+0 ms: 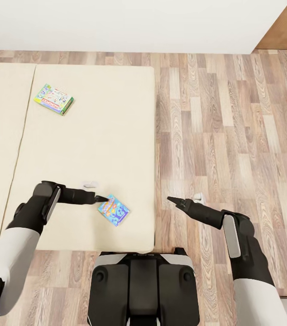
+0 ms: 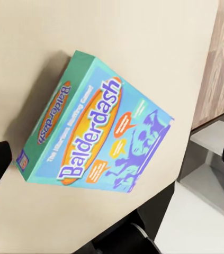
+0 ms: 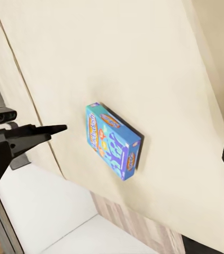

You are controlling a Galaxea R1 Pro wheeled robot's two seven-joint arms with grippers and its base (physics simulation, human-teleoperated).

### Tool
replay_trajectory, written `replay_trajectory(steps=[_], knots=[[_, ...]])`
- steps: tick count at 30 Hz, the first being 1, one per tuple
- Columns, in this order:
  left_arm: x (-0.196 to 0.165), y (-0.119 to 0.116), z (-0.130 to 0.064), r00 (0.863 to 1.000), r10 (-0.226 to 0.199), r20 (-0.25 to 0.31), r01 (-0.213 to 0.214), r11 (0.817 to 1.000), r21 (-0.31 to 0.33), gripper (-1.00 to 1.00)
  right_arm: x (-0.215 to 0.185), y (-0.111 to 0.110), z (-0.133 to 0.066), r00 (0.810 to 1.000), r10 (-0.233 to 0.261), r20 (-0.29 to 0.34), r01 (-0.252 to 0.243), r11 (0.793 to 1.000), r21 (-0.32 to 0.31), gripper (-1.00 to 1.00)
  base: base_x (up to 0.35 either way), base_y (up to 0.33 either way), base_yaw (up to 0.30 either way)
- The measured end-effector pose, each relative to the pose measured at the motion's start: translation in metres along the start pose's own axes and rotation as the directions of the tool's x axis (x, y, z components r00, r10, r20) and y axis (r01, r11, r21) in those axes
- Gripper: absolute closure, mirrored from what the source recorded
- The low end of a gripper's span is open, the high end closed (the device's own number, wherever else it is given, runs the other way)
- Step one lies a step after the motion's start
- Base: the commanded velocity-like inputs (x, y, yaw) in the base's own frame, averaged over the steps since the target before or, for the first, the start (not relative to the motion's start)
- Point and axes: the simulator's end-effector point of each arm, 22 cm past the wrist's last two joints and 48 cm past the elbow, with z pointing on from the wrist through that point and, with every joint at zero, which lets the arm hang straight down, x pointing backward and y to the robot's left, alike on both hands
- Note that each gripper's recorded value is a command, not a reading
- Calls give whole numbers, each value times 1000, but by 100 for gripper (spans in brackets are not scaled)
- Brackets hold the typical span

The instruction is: Put all the toys in the child's room - the three board games (two on the bed and one on the table), the two jigsaw puzzles on the table, and the tennis ball on the table - inside the toy box on the table in the child's room.

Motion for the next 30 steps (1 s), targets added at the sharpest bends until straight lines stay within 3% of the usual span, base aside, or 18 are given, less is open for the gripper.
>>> replay_trajectory(steps=[11, 22, 30], knots=[[1, 8, -3, 1000, 6, -8, -6, 1000, -28, -100, 1, 0, 2, 1000, 4, 2, -4, 1000, 1, -100, 0, 0, 0], [12, 26, 1, 998, 32, -55, -38, 993, -110, -100, 3, -6, 3, 1000, 10, -2, -10, 1000, 24, -100, 0, 0, 0], [20, 34, 6, 997, 27, -74, -36, 991, -125, -100, 5, -12, 5, 1000, 18, -8, -18, 999, 30, -100, 0, 0, 0]])
